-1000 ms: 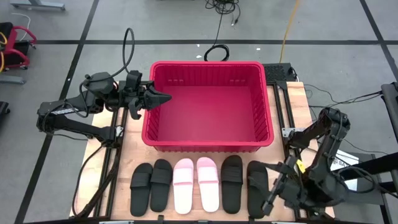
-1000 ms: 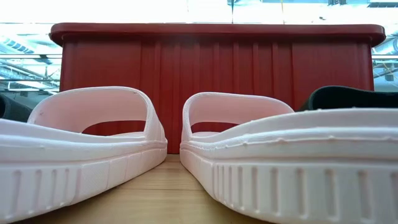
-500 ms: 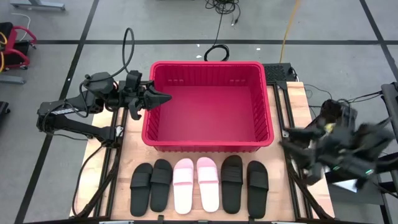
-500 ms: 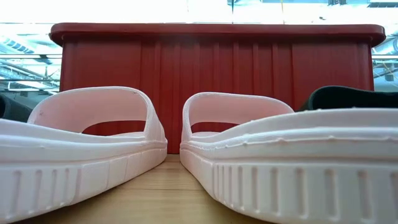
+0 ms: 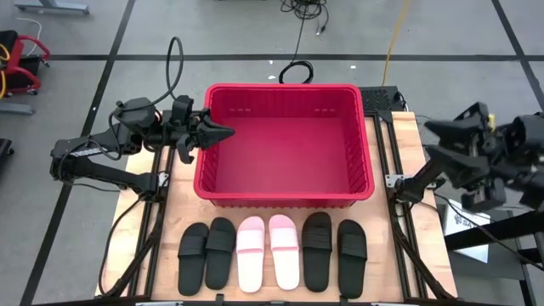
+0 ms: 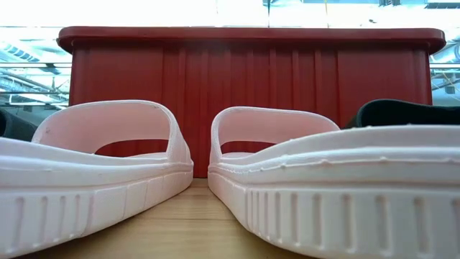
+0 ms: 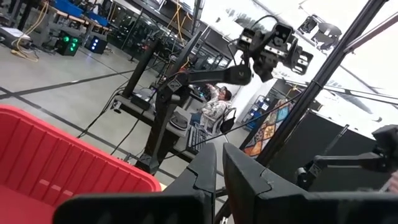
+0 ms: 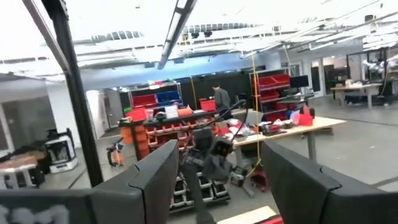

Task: Pick and place slides into bin
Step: Put the black slide into the red organizer bin

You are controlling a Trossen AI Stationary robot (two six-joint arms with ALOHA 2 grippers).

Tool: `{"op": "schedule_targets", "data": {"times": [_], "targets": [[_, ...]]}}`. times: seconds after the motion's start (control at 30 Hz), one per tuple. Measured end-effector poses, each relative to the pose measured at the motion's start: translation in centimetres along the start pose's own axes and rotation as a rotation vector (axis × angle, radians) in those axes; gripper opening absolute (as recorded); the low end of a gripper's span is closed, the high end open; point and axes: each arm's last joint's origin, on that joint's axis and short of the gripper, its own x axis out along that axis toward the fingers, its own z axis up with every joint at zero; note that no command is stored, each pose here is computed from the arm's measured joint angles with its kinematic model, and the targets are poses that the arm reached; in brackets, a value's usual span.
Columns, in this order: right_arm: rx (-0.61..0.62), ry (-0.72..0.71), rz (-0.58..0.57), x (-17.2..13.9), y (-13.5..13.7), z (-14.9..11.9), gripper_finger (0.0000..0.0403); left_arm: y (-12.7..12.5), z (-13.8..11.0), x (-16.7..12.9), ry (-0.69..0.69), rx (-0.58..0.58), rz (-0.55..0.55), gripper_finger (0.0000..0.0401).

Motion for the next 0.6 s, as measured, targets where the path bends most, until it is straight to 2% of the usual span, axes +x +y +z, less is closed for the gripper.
{"op": "schedule_targets", "data": {"times": [0.13,0.33,0.6], "targets": [[-0.016,-0.023,0.037,0.0,-1.3,1.5,0.0222,0.1,0.1,0.0,-0.003,0.003,0.004,0.0026],[-0.042,-0.134,0.281,-0.2,-2.1,2.5,0.0222,0.3,0.2,-0.1,-0.010,-0.005,0.016,0.0026],[-0.031,0.002,0.403,0.0,-1.7,0.6,0.0222,0.3,0.2,-0.1,-0.010,-0.011,0.015,0.0026]]}}
